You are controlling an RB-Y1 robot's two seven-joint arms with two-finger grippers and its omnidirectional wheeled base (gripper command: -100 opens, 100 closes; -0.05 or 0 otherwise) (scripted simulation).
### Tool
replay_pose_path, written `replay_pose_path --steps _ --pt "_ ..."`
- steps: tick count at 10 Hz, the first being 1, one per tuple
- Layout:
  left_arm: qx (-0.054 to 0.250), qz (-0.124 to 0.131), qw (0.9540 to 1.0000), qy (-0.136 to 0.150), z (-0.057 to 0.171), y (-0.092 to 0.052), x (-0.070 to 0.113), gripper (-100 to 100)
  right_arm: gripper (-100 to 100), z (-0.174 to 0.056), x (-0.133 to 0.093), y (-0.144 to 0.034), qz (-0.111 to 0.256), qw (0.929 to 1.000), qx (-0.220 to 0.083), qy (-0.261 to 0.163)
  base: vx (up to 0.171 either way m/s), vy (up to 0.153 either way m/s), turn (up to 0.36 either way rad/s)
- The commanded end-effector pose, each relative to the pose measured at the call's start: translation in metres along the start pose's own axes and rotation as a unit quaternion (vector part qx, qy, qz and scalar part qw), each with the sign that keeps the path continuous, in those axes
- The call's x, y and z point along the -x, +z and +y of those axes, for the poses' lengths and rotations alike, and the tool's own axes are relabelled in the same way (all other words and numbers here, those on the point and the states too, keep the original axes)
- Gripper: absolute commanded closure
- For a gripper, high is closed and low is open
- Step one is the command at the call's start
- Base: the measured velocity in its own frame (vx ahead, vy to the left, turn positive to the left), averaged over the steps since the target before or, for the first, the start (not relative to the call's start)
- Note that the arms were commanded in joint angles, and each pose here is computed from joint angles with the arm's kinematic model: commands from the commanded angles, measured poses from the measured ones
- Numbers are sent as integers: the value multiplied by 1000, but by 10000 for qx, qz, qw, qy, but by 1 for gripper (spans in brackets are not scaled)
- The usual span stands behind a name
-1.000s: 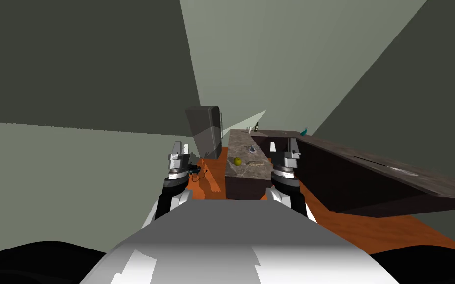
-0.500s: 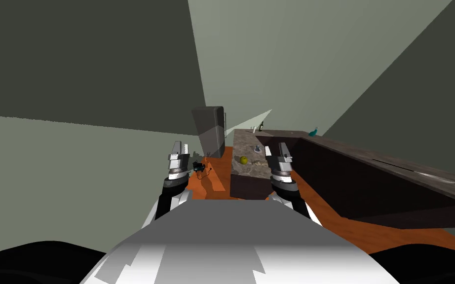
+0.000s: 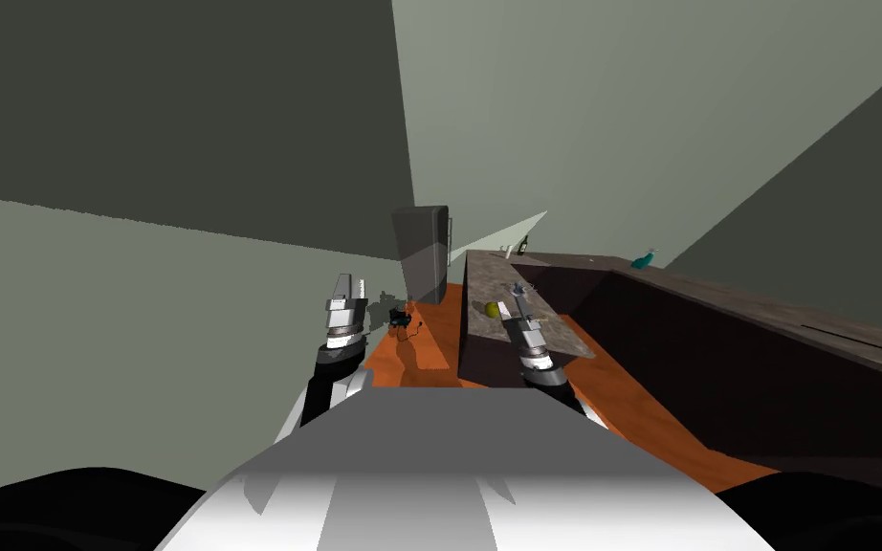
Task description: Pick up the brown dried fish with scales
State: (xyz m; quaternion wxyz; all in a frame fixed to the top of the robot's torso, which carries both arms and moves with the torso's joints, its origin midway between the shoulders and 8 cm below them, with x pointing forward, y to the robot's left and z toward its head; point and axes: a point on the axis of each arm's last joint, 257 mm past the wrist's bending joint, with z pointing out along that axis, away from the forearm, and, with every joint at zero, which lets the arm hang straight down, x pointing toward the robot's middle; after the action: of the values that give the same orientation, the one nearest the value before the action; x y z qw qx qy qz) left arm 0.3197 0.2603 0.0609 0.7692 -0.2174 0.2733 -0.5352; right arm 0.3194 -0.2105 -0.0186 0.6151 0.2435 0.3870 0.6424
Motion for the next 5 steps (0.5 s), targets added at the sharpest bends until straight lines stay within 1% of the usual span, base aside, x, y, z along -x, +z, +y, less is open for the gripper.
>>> replay_pose_path --steps 1,2,3,4,5 --pt "0 0 10000 0 0 0 0 0 -100 -22 -13 -18 215 9993 -285 57 -40 152 142" --pt "0 0 10000 0 0 0 0 0 -100 -23 -13 -18 214 9993 -299 57 -17 100 66" --pt "0 0 10000 1 0 0 0 0 -100 -41 -26 -34 404 9975 -563 99 -9 91 172" --pt "0 1 10000 0 0 0 0 0 -100 -43 -26 -35 403 9974 -581 99 -6 76 76" --pt "1 1 10000 1 0 0 0 0 -100 -58 -39 -52 611 9946 -830 134 -4 112 169"
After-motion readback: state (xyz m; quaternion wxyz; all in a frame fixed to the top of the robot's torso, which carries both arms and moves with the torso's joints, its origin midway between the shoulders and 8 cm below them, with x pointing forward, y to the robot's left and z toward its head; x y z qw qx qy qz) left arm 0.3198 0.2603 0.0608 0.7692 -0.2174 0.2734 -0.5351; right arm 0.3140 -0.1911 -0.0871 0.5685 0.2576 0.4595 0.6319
